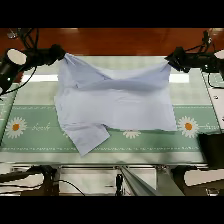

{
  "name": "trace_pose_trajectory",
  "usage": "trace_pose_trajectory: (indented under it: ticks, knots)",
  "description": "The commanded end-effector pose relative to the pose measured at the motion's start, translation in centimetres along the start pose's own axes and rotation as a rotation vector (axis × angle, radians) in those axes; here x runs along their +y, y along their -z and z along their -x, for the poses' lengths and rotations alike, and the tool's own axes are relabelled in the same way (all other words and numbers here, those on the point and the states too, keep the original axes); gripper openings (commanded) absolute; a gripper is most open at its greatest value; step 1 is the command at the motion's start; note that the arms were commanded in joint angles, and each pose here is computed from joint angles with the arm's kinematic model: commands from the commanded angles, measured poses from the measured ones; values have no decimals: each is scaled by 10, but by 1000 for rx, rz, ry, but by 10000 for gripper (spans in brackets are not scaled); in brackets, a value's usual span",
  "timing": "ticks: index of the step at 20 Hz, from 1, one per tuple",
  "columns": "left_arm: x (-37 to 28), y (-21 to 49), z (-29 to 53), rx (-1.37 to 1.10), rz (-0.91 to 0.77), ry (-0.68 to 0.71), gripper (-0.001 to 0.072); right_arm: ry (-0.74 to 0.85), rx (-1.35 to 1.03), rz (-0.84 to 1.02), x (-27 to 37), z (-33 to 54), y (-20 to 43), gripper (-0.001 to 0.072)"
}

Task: Fold the shirts.

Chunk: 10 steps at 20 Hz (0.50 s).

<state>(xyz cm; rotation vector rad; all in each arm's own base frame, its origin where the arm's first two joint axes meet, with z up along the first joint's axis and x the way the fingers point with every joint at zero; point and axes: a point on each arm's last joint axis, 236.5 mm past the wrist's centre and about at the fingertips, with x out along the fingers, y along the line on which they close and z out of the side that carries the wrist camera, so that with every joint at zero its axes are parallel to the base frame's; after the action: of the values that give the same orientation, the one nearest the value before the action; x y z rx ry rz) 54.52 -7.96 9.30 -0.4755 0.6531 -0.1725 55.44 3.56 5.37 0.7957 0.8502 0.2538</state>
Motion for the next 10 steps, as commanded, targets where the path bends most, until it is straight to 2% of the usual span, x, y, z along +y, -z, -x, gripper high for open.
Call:
trace_pose_trajectory:
  ticks: [1,3,5,8,10]
  knots:
    - [11,10,7,128,13,-5,703,-35,49,-2,-2,5,-7,624]
    - [58,35,41,340,-2,-96,702,23,152,28,-27,48,3,623]
    - [111,83,90,602,40,-170,702,176,286,68,-73,99,30,622]
    - [145,166,149,871,266,-159,700,380,303,33,-130,152,74,622]
    - [154,212,170,903,387,-170,700,371,203,-51,-136,160,108,622]
